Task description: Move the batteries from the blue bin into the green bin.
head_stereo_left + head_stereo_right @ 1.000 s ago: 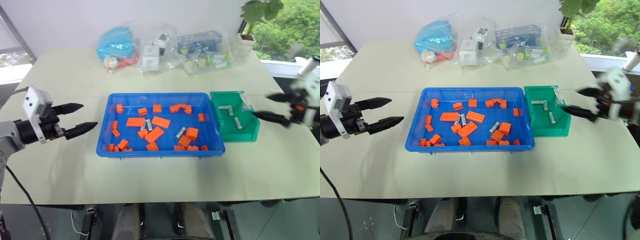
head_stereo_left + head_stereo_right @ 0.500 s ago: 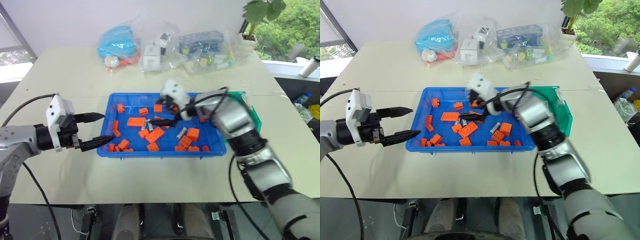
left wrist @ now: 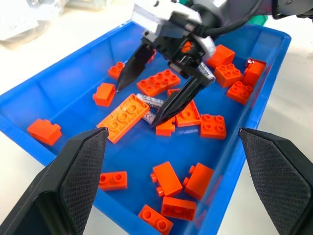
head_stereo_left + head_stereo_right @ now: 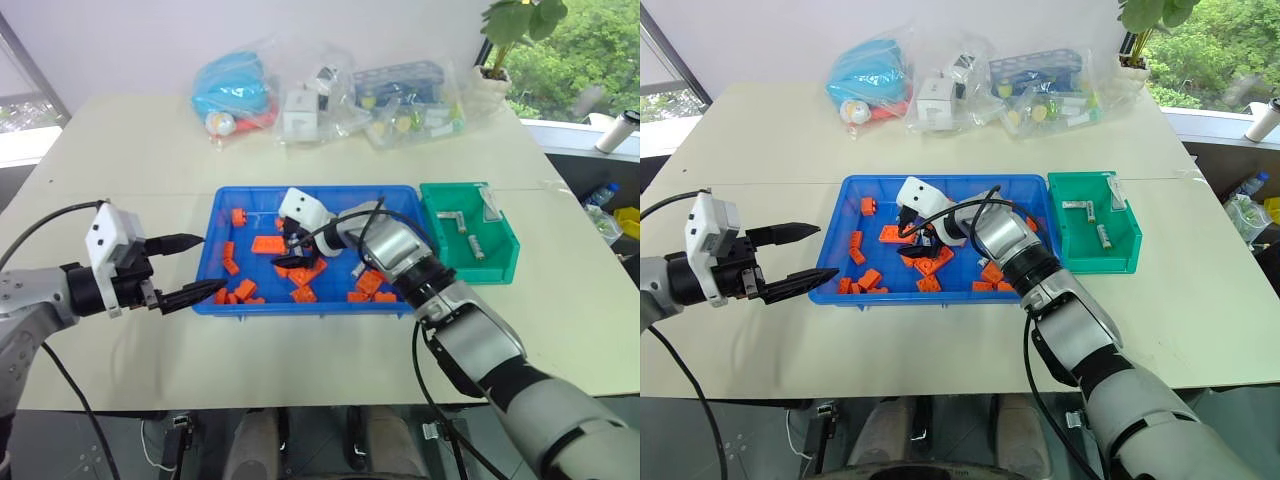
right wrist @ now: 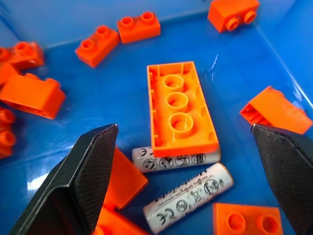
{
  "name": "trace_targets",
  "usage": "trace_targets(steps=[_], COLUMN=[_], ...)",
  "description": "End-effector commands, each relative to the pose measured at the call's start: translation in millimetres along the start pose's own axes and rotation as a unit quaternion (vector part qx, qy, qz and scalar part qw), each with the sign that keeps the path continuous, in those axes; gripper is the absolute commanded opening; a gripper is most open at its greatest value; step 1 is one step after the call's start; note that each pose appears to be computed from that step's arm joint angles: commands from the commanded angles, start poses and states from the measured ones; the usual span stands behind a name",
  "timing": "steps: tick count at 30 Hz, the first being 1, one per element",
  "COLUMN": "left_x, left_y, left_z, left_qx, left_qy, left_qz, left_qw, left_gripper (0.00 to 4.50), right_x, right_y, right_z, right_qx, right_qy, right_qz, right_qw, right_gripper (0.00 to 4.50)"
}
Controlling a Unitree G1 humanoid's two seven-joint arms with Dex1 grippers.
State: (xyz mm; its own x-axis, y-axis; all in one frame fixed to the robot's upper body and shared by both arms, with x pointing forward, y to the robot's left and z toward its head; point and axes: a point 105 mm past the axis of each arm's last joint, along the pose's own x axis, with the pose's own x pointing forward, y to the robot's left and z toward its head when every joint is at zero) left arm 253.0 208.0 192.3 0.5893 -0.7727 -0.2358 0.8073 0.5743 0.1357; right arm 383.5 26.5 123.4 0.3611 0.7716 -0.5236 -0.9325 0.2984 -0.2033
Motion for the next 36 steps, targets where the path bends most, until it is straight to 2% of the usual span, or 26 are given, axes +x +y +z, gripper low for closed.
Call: trace_targets(steps=[1, 6, 9, 13, 16, 18, 22, 25, 28, 36], left_x=[-4, -4, -3, 0, 4, 5, 8, 8, 10, 17], left_y=[-2, 0, 2, 4, 5, 6, 5, 5, 5, 8], left_z=[11, 11, 12, 13, 15, 17, 17, 17, 14, 13], left_qx=[0.018, 0.018, 0.019, 0.020, 0.021, 0.022, 0.023, 0.023, 0.019, 0.020], left_qy=[-0.015, -0.016, -0.019, -0.022, -0.029, -0.031, -0.033, -0.032, -0.029, -0.026], left_qz=[0.009, 0.013, 0.015, 0.015, 0.015, 0.013, 0.010, 0.006, 0.001, -0.015], left_qw=[1.000, 1.000, 1.000, 0.999, 0.999, 0.999, 0.999, 0.999, 0.999, 0.999], left_gripper=[4.50, 4.50, 4.50, 4.50, 4.50, 4.50, 4.50, 4.50, 4.50, 4.50], right_x=[-2, -1, 2, 13, 22, 26, 26, 9, -10, -19], right_y=[-6, -6, -4, 7, 15, 16, 12, 2, 8, 28], right_z=[16, 18, 29, 59, 67, 66, 63, 53, 40, 17], right_qx=[-0.011, -0.009, -0.006, -0.003, 0.015, 0.011, -0.007, 0.031, 0.068, 0.130], right_qy=[-0.027, -0.034, -0.057, -0.104, -0.109, -0.100, -0.086, -0.069, -0.049, -0.011], right_qz=[-0.010, -0.009, -0.013, -0.011, -0.002, -0.011, -0.037, -0.059, -0.055, -0.039], right_qw=[1.000, 0.999, 0.998, 0.995, 0.994, 0.995, 0.996, 0.995, 0.995, 0.991], right_gripper=[3.69, 1.21, 1.18, 1.18, 1.18, 2.23, 4.04, 4.04, 4.04, 4.04])
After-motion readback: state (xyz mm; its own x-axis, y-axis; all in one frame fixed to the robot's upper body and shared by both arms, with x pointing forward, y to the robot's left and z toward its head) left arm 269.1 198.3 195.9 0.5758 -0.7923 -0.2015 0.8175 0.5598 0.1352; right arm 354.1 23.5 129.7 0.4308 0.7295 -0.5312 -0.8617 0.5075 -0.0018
